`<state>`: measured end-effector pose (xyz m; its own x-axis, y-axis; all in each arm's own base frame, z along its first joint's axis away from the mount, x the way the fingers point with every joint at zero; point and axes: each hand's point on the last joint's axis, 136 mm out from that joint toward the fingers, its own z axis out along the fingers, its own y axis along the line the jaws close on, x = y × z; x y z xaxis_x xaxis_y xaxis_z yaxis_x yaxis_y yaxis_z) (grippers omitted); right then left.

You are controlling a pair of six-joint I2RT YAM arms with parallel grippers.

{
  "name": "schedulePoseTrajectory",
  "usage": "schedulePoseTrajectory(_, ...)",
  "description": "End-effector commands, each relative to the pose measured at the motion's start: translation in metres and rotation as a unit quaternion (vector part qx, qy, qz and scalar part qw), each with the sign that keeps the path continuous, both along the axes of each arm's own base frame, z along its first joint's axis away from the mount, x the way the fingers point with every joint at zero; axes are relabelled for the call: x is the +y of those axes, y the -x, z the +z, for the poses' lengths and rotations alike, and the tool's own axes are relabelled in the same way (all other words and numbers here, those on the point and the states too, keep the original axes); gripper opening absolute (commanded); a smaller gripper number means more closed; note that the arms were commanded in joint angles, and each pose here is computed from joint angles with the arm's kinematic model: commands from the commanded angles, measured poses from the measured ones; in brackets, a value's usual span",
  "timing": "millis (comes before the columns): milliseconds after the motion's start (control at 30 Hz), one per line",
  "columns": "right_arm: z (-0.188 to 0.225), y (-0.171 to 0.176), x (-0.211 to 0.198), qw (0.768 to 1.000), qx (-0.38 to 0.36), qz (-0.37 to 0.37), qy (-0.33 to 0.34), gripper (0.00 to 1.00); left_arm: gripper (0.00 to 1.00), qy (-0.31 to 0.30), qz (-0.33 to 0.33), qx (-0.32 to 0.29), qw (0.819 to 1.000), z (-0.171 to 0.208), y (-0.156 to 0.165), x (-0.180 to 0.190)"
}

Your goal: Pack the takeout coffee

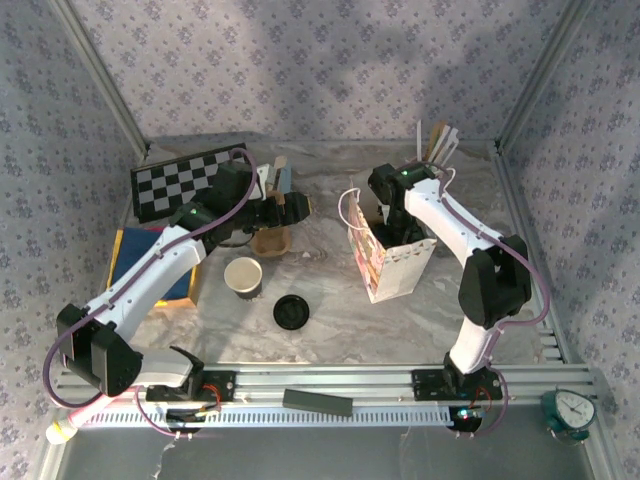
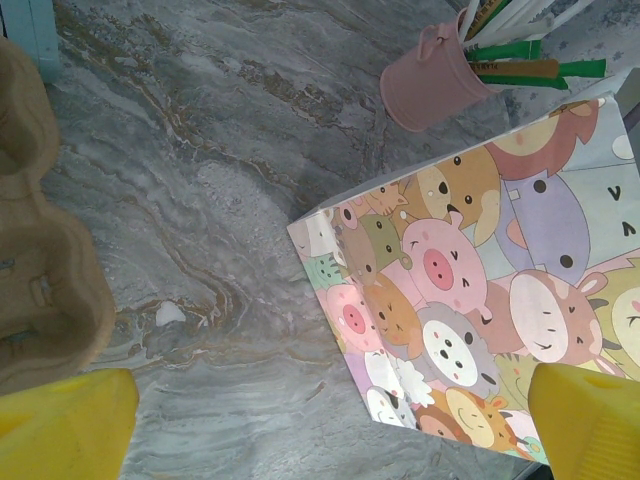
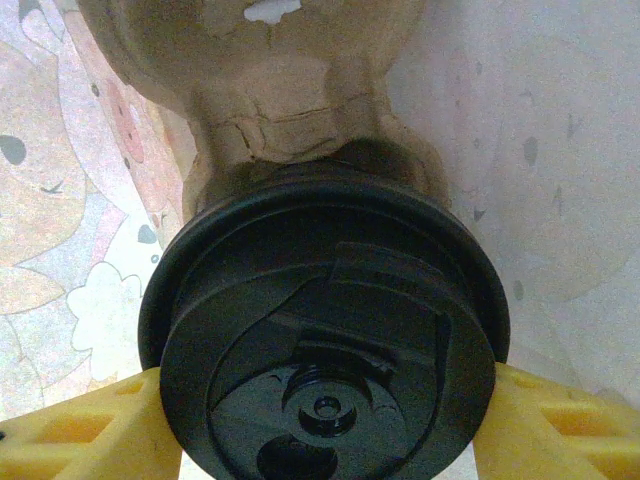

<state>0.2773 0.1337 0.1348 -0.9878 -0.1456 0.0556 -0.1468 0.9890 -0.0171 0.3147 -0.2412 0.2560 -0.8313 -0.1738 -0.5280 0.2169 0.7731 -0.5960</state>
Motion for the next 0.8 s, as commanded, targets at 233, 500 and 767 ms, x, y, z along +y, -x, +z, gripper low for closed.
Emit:
schedulePoseTrajectory(233,0.0017,0.0048,-0.0070,1.000,0.013,-0.010,0.019,0.69,1.00,0.010,-0.002,-0.013,1.000,0.0133,-0.0016,-0.0032)
schedulePoseTrajectory(500,0.0021,0.0043,-0.0066,1.000,0.011,-0.010,0.019,0.70,1.00,0.010,-0.003,-0.013,1.000,0.0129,-0.0006,-0.0031)
schedulePoseTrajectory(767,0.0013,0.0048,-0.0074,1.000,0.011,-0.010,0.021,0.70,1.00,0.011,-0.002,-0.012,1.000,0.0126,-0.0001,-0.0028)
